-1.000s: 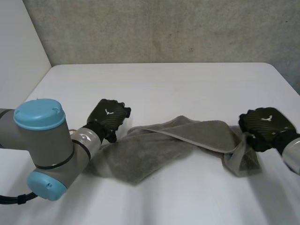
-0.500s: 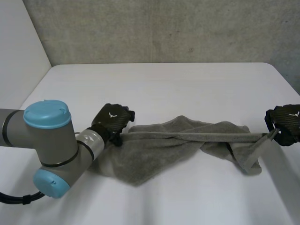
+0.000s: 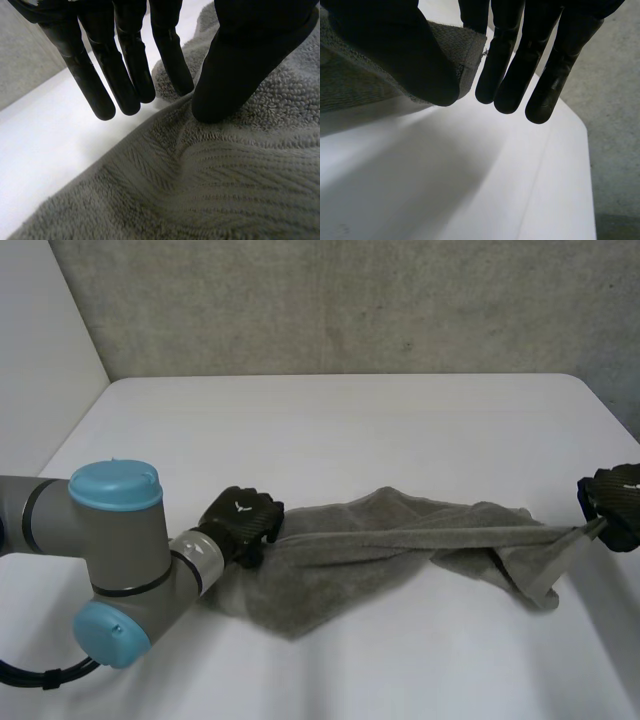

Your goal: Fold the towel.

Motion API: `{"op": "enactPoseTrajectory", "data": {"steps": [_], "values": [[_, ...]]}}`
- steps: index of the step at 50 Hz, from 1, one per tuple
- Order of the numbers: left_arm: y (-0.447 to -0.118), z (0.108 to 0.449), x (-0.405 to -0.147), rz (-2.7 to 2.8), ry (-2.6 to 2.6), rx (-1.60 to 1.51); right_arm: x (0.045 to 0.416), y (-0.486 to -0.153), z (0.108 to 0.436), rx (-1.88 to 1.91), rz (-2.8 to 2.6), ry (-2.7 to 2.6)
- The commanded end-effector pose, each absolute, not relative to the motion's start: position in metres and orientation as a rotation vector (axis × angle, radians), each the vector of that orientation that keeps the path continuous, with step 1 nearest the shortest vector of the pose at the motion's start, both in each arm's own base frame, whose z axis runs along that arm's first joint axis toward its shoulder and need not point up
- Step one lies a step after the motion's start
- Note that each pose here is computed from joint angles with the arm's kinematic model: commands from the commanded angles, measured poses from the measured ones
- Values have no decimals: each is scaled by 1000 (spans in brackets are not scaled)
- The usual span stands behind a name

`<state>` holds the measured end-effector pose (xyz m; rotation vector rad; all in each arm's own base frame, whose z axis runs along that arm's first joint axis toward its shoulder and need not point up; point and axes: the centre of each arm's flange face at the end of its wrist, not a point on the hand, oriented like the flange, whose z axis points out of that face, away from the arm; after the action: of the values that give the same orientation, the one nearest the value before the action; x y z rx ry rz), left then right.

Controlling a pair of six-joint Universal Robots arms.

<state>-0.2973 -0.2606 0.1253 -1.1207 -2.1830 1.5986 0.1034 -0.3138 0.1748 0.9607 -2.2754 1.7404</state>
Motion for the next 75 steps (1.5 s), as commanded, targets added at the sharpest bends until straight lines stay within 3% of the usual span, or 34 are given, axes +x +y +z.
{"op": "enactPoseTrajectory", "data": {"steps": [1,18,45,56,61,63,64,66,67,69,70,71,72,74,75], "values": [[-259,128,-295,1576,-2203,-1131,102,-323,186,953,1768,-2226],[-278,157,-290,1704,-2172,-1075,103,-324,178,965,1755,-2251],[-279,127,-289,1519,-2280,-1105,103,-325,167,1001,1712,-2262],[-283,120,-291,1443,-2328,-1125,99,-339,184,987,1750,-2173],[-304,146,-299,1603,-2260,-1122,111,-353,210,999,1812,-2041],[-329,184,-304,1823,-2189,-1072,135,-363,239,1034,1904,-1900],[-329,184,-304,1825,-2188,-1072,135,-363,239,1034,1904,-1900],[-356,238,-308,2114,-2071,-976,159,-373,280,1027,2021,-1707],[-356,238,-308,2116,-2070,-976,159,-373,280,1027,2021,-1706],[-376,300,-306,2414,-1886,-851,181,-381,328,972,2173,-1447],[-376,300,-306,2415,-1885,-850,182,-381,328,972,2174,-1446],[-379,332,-306,2549,-1764,-786,189,-383,352,929,2252,-1298],[-379,332,-306,2550,-1762,-785,189,-383,352,928,2253,-1297],[-377,384,-300,2738,-1546,-657,198,-384,393,829,2386,-1009],[-377,384,-300,2739,-1545,-656,198,-384,393,828,2386,-1007]]}}
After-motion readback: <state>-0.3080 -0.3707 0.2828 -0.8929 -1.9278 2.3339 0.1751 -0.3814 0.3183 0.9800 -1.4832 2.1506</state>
